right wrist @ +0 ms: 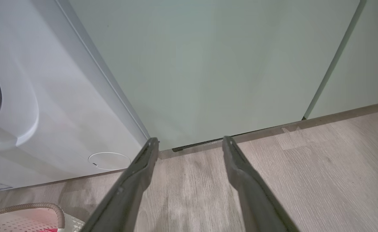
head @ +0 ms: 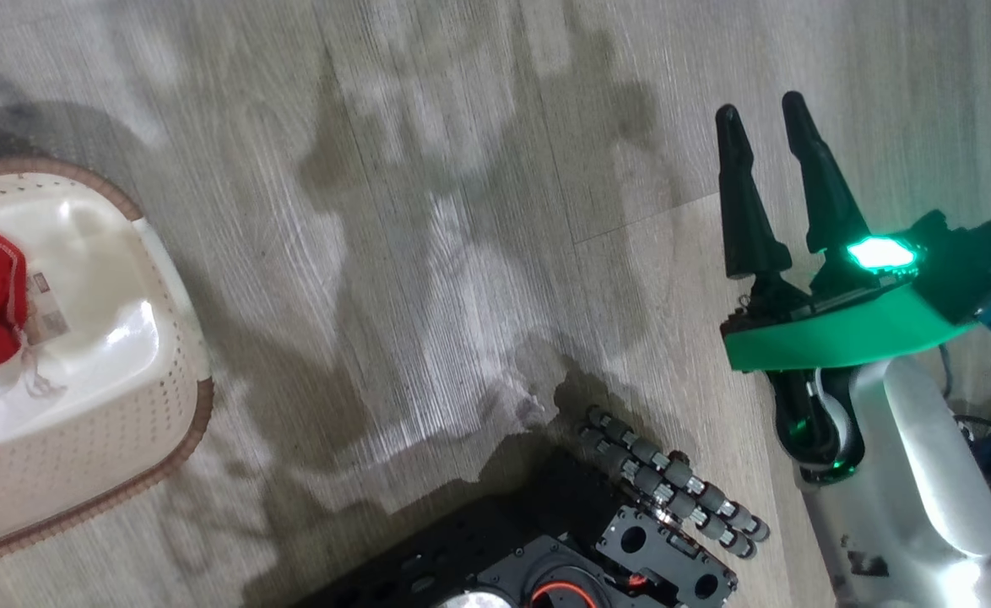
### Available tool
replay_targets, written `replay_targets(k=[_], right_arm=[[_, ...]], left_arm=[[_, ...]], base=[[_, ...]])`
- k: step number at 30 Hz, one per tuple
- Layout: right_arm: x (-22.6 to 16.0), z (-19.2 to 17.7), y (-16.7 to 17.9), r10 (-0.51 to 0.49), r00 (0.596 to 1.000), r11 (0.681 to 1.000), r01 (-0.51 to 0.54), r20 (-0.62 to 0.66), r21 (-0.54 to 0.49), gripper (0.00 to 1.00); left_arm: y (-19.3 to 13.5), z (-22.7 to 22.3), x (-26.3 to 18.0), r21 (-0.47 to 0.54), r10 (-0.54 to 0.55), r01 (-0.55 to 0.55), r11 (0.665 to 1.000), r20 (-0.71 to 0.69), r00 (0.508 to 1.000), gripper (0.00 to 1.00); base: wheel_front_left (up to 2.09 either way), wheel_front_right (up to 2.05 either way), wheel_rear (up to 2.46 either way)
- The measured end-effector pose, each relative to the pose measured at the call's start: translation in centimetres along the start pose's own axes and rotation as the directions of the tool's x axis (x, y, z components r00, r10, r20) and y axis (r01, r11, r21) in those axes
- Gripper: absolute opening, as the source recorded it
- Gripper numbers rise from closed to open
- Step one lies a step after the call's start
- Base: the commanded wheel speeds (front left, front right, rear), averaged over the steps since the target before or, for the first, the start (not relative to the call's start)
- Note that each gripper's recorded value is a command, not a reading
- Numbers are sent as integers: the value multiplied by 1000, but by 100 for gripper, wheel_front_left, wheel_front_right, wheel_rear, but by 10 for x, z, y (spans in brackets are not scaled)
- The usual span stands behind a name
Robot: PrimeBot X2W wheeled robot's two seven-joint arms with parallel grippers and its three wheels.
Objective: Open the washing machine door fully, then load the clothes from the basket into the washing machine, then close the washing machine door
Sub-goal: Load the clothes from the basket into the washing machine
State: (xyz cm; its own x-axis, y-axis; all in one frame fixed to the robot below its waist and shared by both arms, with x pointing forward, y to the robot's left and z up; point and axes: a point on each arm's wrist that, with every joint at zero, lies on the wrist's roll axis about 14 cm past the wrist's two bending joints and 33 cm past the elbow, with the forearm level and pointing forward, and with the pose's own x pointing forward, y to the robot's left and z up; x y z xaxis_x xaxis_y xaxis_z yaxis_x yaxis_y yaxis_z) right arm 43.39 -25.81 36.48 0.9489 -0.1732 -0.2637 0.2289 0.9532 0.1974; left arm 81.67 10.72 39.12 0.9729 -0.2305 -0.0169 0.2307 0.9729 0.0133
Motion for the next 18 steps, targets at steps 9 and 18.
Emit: replay_targets(k=[9, 18], right_arm=[[2, 6, 6, 18, 1000, 1000, -18, 16, 5, 100], [-2, 31, 5, 21, 997, 1000, -20, 78, -11, 100]], left_arm=[[0, 17, 2, 29, -2, 2, 1000, 16, 1000, 100], [-23, 28, -32, -3, -47, 47, 999, 5, 999, 100]], base=[[0, 0, 0], [0, 0, 0]])
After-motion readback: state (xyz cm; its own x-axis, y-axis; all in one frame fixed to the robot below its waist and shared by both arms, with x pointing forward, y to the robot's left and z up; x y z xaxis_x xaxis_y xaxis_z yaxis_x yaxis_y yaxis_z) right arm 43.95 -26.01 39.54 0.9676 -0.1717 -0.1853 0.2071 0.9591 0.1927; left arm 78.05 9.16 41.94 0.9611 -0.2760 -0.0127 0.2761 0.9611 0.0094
